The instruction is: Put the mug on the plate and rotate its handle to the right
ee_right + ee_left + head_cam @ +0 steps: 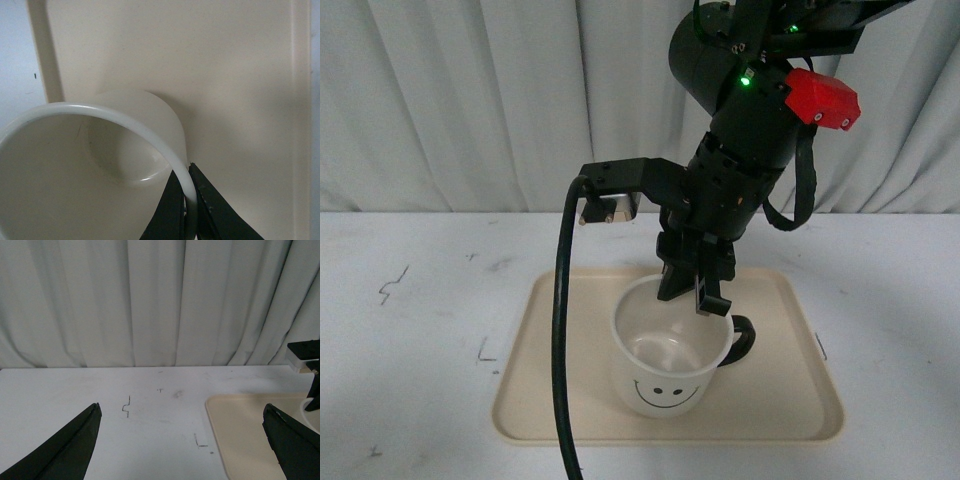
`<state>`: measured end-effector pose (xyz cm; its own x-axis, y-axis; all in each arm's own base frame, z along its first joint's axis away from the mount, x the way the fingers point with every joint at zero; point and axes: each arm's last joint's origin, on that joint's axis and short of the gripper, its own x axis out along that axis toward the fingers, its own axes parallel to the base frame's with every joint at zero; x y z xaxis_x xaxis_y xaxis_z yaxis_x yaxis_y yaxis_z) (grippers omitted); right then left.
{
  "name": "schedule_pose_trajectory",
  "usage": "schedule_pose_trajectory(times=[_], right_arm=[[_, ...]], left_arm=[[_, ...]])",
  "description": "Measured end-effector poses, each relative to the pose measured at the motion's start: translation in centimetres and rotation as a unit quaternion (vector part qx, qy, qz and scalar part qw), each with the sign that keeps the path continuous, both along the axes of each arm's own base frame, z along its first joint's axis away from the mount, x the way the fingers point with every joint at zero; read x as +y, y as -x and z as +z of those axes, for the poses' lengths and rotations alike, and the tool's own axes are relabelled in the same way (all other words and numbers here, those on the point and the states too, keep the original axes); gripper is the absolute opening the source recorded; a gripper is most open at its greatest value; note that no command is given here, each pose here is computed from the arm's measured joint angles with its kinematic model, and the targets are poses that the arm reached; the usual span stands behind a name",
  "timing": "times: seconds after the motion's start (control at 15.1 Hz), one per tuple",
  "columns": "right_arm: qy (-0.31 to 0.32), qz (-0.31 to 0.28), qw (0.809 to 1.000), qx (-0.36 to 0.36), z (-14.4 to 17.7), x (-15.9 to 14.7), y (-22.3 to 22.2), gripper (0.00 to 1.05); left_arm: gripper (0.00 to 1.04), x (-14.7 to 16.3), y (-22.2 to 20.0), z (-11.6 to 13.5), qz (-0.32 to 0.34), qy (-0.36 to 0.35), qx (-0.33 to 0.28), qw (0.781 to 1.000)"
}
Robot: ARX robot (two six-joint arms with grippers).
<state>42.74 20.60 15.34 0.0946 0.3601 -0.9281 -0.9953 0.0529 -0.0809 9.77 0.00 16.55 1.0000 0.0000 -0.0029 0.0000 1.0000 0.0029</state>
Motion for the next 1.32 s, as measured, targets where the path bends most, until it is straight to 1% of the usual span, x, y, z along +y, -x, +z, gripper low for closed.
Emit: schedule_pose_trajectory(times=[0.33,0.46,0.53,0.59,0.66,0.73,0.79,0.86,0.92,0.99,1.06,1.12,1.19,1.25,1.32], right_arm=[[0.043,0.026,0.998,0.024,-0.6,0.3,0.0,0.03],[0.059,0.033,0.998,0.013,-0.4,0.2,-0.1,0.03],[0.061,0.037,0.997,0.011,-0.4,0.2,-0.2,0.1],[0.043,0.038,0.998,0.019,-0.2,0.3,-0.1,0.27],[-0.016,0.028,0.999,0.033,1.3,0.7,-0.2,0.45],[-0.064,0.018,0.997,0.029,2.8,0.9,-0.3,0.54],[-0.119,0.013,0.993,0.022,5.1,1.1,-0.2,0.65],[-0.148,-0.018,0.985,-0.091,7.4,1.7,-0.4,0.67],[-0.149,-0.162,0.943,-0.248,9.0,0.8,0.1,0.56],[-0.192,-0.301,0.873,-0.332,9.3,-1.0,2.1,0.45],[-0.266,-0.452,0.753,-0.396,8.7,-5.2,4.4,0.31],[-0.334,-0.528,0.665,-0.41,7.0,-9.3,7.0,0.16],[-0.367,-0.553,0.625,-0.41,5.5,-12.0,9.6,0.03],[-0.389,-0.551,0.617,-0.406,4.6,-12.9,11.8,0.02],[-0.409,-0.541,0.618,-0.399,4.3,-13.7,14.0,0.02]], left_arm=[[0.98,0.0,0.0,0.0,0.0,0.0,0.0,1.0],[0.98,0.0,0.0,0.0,0.0,0.0,0.0,1.0],[0.98,0.0,0.0,0.0,0.0,0.0,0.0,1.0],[0.98,0.0,0.0,0.0,0.0,0.0,0.0,1.0],[0.98,0.0,0.0,0.0,0.0,0.0,0.0,1.0],[0.98,0.0,0.0,0.0,0.0,0.0,0.0,1.0],[0.98,0.0,0.0,0.0,0.0,0.0,0.0,1.0],[0.98,0.0,0.0,0.0,0.0,0.0,0.0,1.0],[0.98,0.0,0.0,0.0,-0.001,0.0,0.0,1.0],[0.98,0.0,0.0,0.0,0.001,0.0,0.0,1.0],[0.98,0.0,0.0,0.0,0.001,0.0,0.0,1.0],[0.98,0.0,0.0,0.0,0.001,0.0,0.0,1.0],[0.98,0.0,0.0,0.0,0.0,0.0,0.0,1.0],[0.98,0.0,0.0,0.0,0.0,0.0,0.0,1.0],[0.98,0.0,0.0,0.0,0.0,0.0,0.0,1.0]])
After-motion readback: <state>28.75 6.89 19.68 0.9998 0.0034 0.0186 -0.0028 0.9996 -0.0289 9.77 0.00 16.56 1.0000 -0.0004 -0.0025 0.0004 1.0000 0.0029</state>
